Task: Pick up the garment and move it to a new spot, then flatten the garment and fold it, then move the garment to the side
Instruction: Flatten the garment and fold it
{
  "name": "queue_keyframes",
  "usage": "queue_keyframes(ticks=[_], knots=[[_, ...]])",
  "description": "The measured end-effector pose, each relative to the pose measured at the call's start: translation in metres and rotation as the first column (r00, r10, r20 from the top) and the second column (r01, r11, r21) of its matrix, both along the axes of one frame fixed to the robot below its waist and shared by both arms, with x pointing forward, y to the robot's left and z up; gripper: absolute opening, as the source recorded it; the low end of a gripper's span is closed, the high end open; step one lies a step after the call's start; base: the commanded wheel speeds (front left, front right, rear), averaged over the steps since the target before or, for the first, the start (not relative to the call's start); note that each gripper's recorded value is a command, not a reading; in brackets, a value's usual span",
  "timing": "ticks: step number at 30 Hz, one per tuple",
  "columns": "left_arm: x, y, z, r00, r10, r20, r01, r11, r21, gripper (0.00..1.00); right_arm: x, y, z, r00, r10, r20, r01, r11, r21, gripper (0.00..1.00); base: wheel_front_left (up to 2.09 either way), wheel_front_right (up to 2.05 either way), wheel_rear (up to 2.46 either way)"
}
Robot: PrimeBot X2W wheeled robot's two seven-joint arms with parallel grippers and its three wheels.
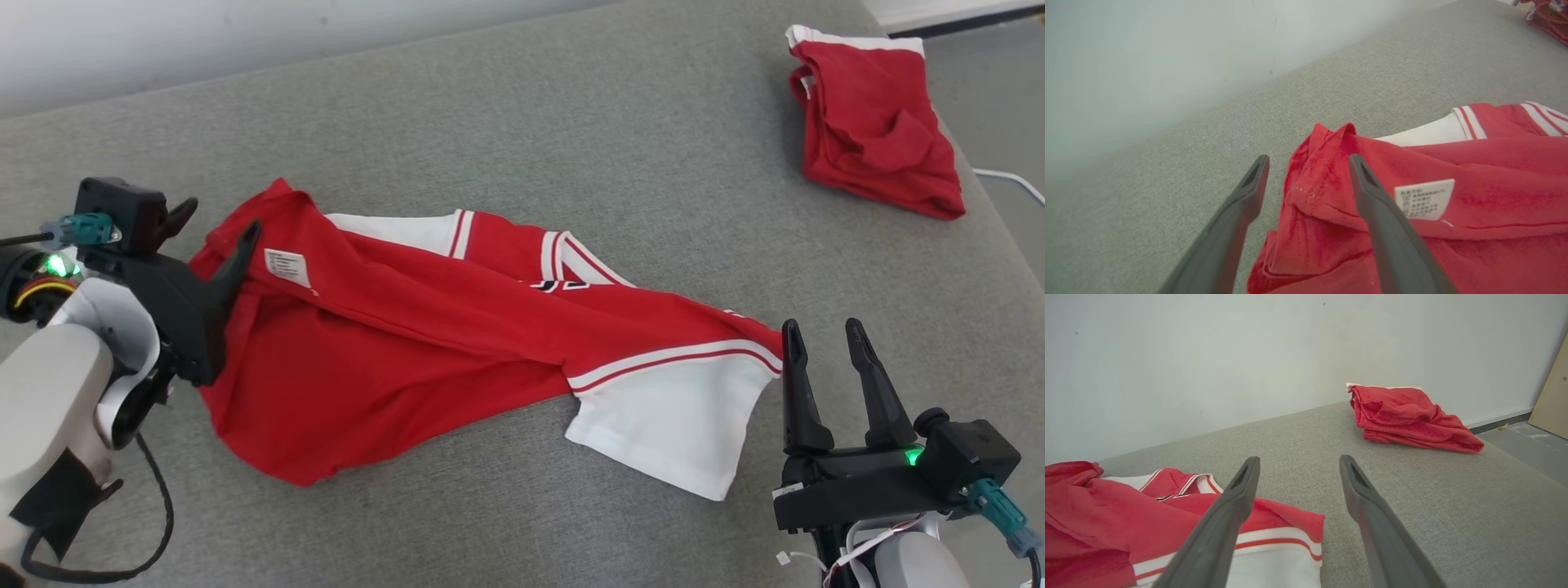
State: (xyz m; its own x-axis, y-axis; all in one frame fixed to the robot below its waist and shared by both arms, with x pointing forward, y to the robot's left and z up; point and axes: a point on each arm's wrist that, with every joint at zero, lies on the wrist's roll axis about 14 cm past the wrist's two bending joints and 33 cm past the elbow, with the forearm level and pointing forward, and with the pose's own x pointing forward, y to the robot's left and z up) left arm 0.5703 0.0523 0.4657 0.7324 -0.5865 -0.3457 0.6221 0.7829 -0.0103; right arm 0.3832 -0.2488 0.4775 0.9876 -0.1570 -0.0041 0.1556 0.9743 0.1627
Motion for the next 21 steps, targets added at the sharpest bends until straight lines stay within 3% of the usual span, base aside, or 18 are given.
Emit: queue_keyframes(ticks=[6, 7, 9, 13, 21], knots=[[-0.006, -0.006, -0.030, 0.995, -0.021, -0.099, 0.025, 0.999, 0.040, 1.00, -0.004, -0.008, -0.001, 1.000, -0.026, -0.008, 0.026, 1.000, -0.008, 1.00, 0.00, 0.00, 0.00], [-0.007, -0.006, -0.033, 0.994, -0.022, -0.110, 0.027, 0.999, 0.045, 0.88, -0.004, -0.009, -0.001, 1.000, -0.027, -0.006, 0.027, 1.000, -0.009, 1.00, 0.00, 0.00, 0.00], [-0.005, -0.006, -0.032, 0.994, -0.025, -0.103, 0.030, 0.998, 0.047, 0.00, -0.003, -0.009, 0.000, 1.000, -0.028, -0.003, 0.028, 1.000, -0.009, 1.00, 0.00, 0.00, 0.00], [-0.003, -0.005, -0.023, 0.997, -0.031, -0.067, 0.035, 0.998, 0.051, 0.00, -0.001, -0.008, 0.001, 1.000, -0.024, 0.002, 0.024, 1.000, -0.007, 1.00, 0.00, 0.00, 0.00], [0.002, -0.003, 0.038, 0.994, -0.026, 0.111, 0.031, 0.999, -0.044, 0.00, 0.001, 0.005, -0.002, 1.000, 0.014, 0.001, -0.014, 1.000, 0.010, 1.00, 0.00, 0.00, 0.00]])
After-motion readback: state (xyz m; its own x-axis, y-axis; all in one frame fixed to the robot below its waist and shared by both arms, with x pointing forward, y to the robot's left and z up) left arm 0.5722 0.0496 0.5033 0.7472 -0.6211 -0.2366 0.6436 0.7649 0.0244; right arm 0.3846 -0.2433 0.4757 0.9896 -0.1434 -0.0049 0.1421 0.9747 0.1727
